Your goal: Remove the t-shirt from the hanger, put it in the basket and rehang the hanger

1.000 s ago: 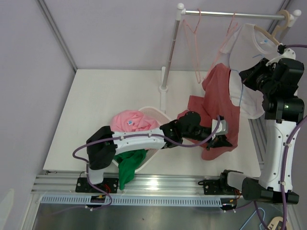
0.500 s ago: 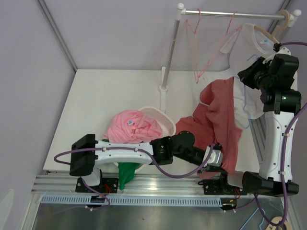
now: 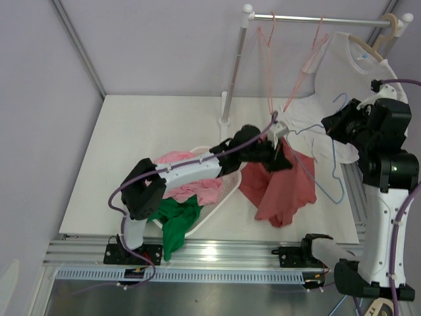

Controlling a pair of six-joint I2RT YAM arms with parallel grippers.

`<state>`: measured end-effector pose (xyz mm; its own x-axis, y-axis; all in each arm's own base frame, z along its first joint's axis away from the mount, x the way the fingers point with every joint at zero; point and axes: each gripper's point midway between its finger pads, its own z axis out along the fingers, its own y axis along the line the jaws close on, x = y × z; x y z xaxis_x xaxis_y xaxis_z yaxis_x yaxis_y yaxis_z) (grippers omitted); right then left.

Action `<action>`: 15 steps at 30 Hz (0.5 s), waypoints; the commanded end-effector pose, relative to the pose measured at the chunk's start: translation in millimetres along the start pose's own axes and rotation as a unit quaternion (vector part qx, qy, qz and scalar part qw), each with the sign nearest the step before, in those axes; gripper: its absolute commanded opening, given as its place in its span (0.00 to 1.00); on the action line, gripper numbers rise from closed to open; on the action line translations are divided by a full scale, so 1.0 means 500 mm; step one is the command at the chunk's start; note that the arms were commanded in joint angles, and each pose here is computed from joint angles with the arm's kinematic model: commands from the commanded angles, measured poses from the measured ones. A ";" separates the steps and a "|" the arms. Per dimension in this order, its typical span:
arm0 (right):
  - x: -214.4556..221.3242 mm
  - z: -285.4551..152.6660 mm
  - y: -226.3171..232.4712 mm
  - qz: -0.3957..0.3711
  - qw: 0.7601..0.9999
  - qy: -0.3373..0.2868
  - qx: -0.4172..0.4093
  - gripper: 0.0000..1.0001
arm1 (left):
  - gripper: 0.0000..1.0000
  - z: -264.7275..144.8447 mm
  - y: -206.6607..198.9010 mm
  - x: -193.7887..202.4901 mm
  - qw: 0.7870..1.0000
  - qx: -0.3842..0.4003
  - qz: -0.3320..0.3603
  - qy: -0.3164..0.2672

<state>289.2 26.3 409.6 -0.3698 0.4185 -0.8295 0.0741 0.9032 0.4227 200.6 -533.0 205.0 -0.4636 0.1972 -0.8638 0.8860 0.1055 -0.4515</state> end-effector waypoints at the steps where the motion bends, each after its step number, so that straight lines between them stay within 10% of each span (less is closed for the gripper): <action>1: 0.030 -0.047 -0.020 -0.016 1.000 -0.002 0.019 0.00 | 0.01 -0.010 0.025 -0.155 0.996 -0.065 -0.024 -0.063; 15: -0.018 -0.126 -0.081 -0.010 0.988 -0.107 0.107 0.00 | 0.01 0.065 0.180 0.034 0.970 -0.183 -0.084 0.138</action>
<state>229.1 -7.1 392.5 -0.2828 0.3988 -0.8724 0.2386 0.9101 0.3387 289.4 -569.8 178.8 -0.6005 0.2720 -0.7520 0.7818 0.3975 -0.4805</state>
